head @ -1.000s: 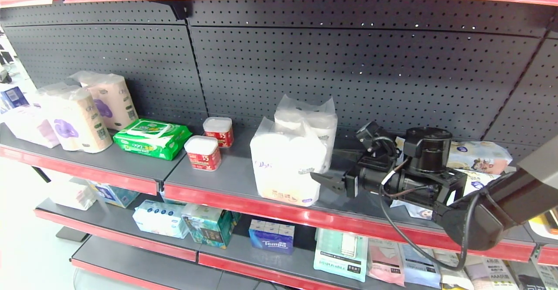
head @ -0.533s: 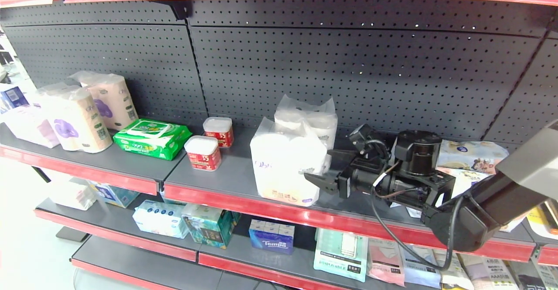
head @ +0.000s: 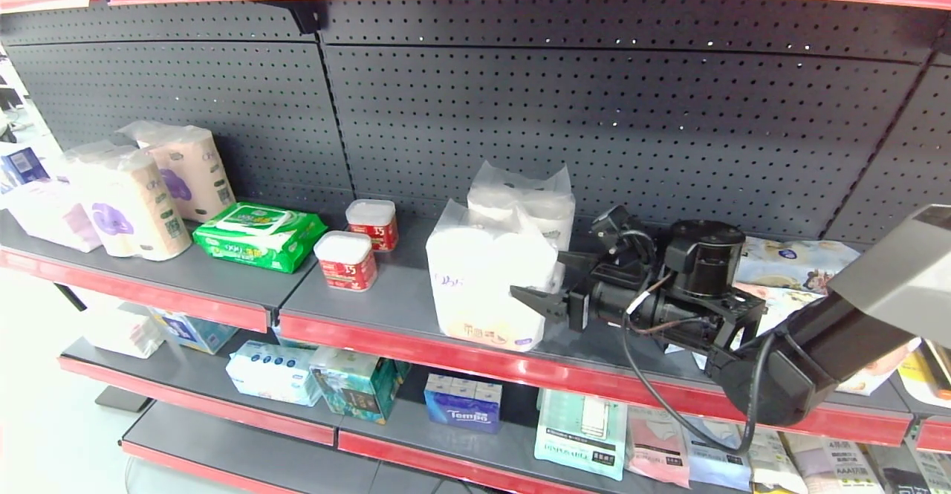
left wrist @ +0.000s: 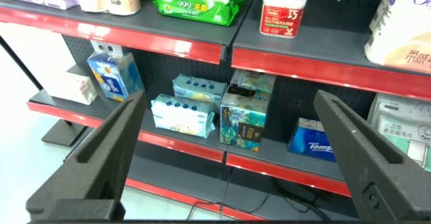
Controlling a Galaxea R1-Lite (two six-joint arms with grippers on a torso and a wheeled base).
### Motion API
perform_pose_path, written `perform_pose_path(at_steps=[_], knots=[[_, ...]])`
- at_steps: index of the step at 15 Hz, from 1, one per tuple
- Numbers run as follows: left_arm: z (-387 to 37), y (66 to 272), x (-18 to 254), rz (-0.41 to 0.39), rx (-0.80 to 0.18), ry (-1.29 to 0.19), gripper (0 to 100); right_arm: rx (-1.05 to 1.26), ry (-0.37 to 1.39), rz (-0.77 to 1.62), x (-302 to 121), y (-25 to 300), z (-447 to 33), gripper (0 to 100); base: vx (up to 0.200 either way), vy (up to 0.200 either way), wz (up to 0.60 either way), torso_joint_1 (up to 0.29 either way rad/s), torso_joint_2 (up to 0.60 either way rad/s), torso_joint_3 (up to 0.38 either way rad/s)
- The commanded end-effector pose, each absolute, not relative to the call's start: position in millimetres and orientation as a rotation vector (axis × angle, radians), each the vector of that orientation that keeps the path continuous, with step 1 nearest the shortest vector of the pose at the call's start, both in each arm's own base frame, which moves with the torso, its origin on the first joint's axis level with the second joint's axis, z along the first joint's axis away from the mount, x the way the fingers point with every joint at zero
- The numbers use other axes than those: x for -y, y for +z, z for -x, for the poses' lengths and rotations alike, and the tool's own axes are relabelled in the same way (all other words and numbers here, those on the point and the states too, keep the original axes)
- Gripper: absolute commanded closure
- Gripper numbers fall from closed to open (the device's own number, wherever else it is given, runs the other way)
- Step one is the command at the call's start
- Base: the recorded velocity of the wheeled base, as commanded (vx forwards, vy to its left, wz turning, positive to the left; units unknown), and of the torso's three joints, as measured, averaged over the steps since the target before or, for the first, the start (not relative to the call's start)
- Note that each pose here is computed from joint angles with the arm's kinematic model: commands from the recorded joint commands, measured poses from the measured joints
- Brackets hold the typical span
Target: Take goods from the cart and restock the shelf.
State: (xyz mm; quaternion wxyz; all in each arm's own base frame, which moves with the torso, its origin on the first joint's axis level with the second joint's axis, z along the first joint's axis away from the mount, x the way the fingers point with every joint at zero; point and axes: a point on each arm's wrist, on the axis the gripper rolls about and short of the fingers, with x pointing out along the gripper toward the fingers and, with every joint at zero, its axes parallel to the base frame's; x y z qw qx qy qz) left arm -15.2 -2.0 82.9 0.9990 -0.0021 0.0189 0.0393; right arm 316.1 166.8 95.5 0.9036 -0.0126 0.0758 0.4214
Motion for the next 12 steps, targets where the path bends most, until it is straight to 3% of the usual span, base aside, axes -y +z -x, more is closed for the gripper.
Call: perform_pose_path(at_steps=[1,12], knots=[[15.2,82.9,2.0,0.004,-0.038,0.080,0,-0.160,0.871,0.021,-168.3,91.1,-319.3,0,0.000,0.000,0.00,0.000,0.00,0.000],[15.2,82.9,2.0,0.005,-0.038,0.078,0,-0.151,0.851,-0.004,-170.6,85.7,-325.9,0,0.000,0.000,0.00,0.000,0.00,0.000]])
